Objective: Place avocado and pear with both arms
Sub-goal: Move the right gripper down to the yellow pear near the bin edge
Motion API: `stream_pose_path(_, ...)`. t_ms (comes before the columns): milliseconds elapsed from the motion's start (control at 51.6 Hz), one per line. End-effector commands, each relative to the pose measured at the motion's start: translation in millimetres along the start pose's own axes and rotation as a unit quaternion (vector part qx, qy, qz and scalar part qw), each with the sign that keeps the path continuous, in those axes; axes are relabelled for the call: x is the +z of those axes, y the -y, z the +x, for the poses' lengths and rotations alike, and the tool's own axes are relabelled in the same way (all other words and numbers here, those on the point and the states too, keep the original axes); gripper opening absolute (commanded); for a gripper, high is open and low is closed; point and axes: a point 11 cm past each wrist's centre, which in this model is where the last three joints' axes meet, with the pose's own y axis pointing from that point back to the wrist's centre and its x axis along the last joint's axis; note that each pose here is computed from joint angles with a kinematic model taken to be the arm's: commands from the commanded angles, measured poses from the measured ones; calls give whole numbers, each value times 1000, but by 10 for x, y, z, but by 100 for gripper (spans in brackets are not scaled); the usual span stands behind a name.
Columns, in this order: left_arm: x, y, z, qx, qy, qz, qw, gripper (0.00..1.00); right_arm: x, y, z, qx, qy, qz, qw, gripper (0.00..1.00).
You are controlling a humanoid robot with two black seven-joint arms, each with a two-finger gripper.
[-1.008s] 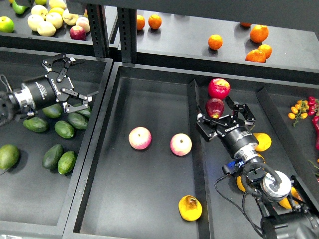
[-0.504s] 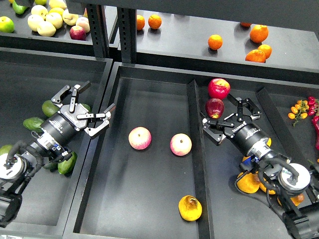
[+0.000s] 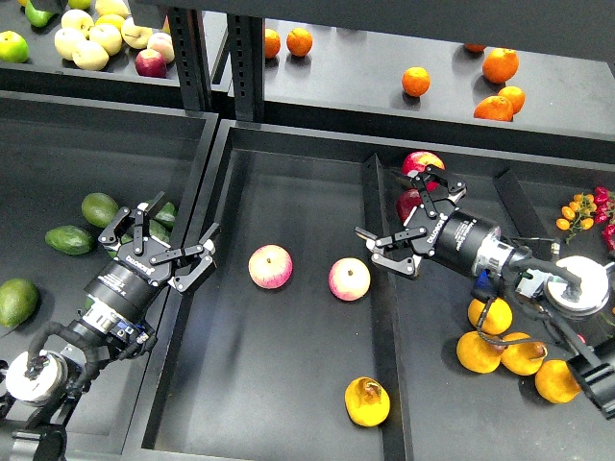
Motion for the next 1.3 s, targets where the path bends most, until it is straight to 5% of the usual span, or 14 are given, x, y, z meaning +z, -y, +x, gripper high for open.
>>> stream_pose_path(0, -39, 9, 4, 0, -1, 6, 1000, 98, 227, 59, 95, 29, -44, -50, 997, 100)
stream_pose_path(485, -278, -59, 89, 13, -14, 34, 999, 98, 1203, 27, 762, 135, -194, -226, 945, 99)
stream_pose_path(1280, -408, -35, 112, 16, -19, 54, 998, 98, 1531, -21, 917, 145, -178, -262, 937, 93)
